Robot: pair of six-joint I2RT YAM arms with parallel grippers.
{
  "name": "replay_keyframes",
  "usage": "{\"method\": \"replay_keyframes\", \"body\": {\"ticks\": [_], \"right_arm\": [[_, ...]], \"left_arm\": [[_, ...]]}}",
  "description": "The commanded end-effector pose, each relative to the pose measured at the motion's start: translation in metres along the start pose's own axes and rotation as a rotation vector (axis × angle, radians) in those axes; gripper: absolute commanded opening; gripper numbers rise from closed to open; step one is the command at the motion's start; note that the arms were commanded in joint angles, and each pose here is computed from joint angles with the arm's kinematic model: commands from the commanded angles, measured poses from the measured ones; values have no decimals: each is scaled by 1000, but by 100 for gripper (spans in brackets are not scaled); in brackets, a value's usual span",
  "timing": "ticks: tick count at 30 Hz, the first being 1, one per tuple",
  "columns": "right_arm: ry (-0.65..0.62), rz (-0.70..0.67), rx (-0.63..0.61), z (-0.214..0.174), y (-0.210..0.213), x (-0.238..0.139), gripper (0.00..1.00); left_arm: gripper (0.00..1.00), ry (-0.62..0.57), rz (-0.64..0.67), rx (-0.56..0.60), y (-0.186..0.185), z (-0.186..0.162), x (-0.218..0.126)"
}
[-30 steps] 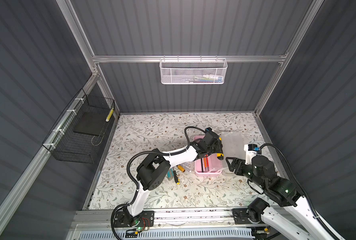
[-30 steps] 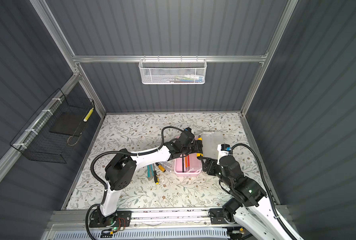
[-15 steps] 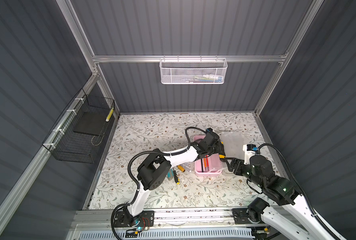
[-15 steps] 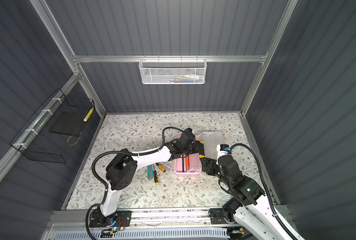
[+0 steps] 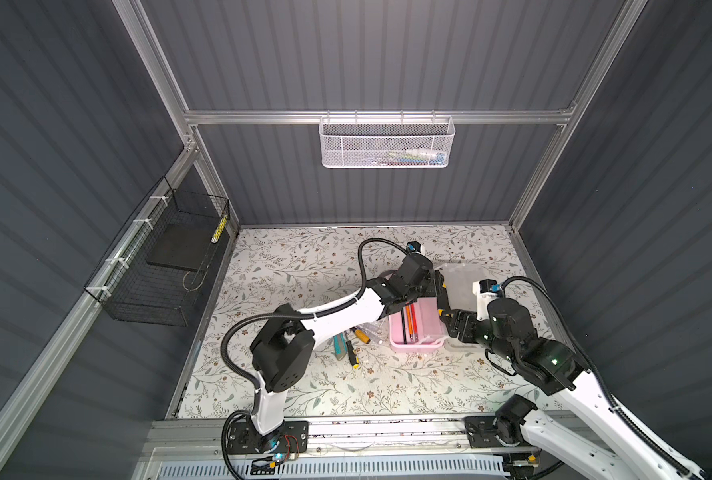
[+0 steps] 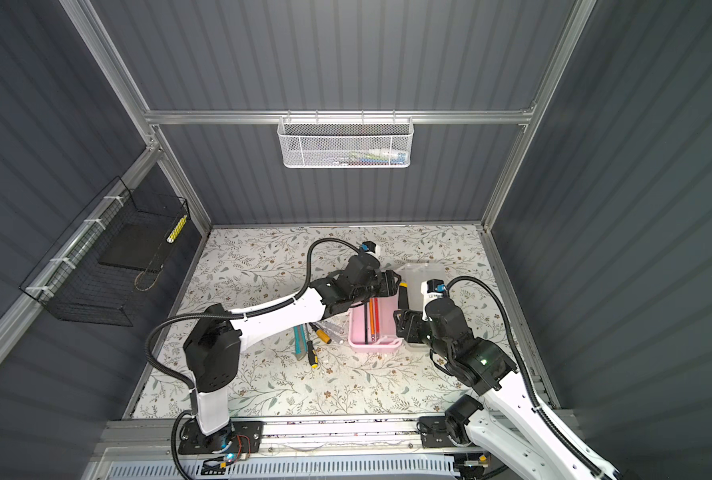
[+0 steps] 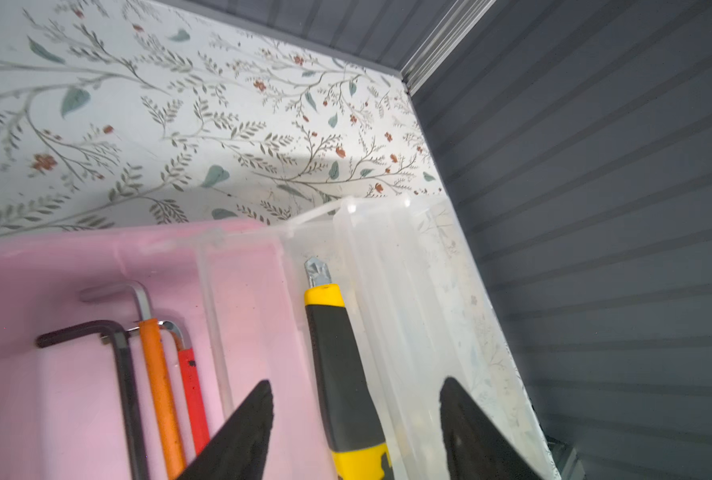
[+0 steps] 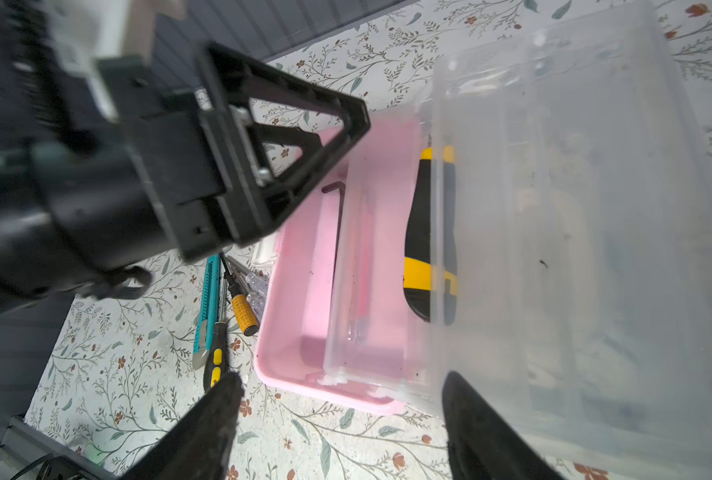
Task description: Pack the tool kit
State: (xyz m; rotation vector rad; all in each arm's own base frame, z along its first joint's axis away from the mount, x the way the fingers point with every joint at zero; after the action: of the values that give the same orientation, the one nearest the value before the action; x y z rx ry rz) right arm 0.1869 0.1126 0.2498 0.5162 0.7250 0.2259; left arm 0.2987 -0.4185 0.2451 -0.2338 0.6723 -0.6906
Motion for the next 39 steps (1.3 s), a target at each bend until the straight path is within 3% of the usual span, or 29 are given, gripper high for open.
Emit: {"method": "replay_keyframes", "body": {"ticks": [1, 5, 12, 22, 27, 39], "right_arm": [[-15, 51, -44, 12, 16, 2, 76], [16, 62, -62, 12, 26, 14, 76], [56, 37, -126, 3, 40, 31, 76], [107, 32, -131, -12, 50, 43, 76], [134, 22, -135, -17, 53, 51, 76], [153, 27, -124, -29, 51, 58, 76]], "left_arm": [[66, 19, 101, 108, 15, -4, -23], [72, 11, 213, 163, 32, -3, -54], [80, 107, 493, 291, 84, -27, -97], [76, 133, 583, 121, 151, -78, -160], [73, 168, 604, 37, 176, -107, -165], [71, 261, 654, -14, 200, -140, -147]]}}
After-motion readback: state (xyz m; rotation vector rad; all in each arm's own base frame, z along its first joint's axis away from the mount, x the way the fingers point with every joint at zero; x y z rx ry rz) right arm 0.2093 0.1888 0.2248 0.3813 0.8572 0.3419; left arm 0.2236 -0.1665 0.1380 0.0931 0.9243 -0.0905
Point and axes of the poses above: each gripper's point midway between its finger pads, its own x axis out along the fingers, its own y axis along the line the jaws close on, z = x × y, the point moved 6 cm from there along -x, back along the fingers, and after that the axes turned 10 degrees about x, right-handed, at the moved point
